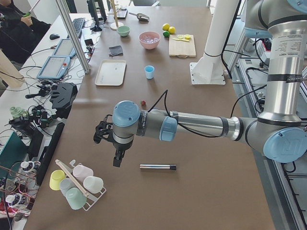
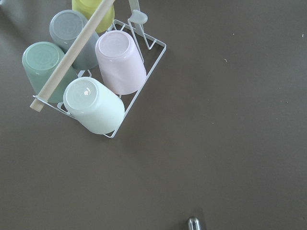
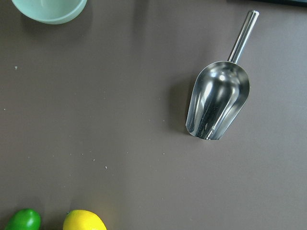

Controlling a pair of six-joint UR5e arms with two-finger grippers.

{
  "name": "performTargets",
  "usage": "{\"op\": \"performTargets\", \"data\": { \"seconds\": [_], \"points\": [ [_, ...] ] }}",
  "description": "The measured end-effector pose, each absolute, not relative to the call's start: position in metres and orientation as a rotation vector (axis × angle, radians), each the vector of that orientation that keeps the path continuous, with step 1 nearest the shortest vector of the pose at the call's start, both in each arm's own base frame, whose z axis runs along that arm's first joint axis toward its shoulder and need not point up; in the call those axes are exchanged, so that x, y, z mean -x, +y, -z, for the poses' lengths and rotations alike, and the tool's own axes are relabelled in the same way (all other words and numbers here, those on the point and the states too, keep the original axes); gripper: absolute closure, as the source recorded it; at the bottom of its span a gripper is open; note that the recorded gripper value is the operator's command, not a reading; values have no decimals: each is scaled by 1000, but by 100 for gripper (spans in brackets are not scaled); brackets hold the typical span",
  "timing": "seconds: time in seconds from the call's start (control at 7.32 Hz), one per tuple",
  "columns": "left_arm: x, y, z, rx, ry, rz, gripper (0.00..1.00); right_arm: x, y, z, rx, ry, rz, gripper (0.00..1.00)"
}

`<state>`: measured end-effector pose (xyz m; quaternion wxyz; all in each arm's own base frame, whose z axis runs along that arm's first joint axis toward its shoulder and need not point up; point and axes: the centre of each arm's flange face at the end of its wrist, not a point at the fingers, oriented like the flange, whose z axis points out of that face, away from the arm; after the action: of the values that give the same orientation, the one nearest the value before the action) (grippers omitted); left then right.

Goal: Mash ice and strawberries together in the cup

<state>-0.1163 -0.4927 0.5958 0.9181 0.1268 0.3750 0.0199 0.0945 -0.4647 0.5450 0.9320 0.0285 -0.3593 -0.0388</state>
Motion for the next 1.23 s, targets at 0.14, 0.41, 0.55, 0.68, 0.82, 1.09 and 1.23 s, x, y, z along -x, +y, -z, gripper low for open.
{"op": "performTargets", "data": {
  "seconds": [0.14, 0.41, 0.55, 0.68, 0.82, 1.09, 1.23],
  "points": [
    [115, -488, -602, -247, 772, -33, 1, -91, -469, -537, -71, -737, 89, 0],
    [115, -479, -611, -230, 773, -24, 1, -50, -489, -497, -143, -750, 204, 0],
    [114, -474, -613, -226, 773, -22, 1, -18, -496, -470, -205, -758, 281, 0],
    [114, -472, -614, -223, 774, -21, 1, 16, -497, -447, -238, -770, 320, 1],
    [114, -473, -615, -222, 773, -21, 1, 57, -497, -423, -236, -785, 337, 1],
    [114, -475, -614, -223, 773, -22, 1, 149, -494, -379, -165, -804, 274, 1],
    [114, -476, -613, -224, 773, -23, 1, 187, -489, -367, -143, -792, 236, 1]
  ]
}}
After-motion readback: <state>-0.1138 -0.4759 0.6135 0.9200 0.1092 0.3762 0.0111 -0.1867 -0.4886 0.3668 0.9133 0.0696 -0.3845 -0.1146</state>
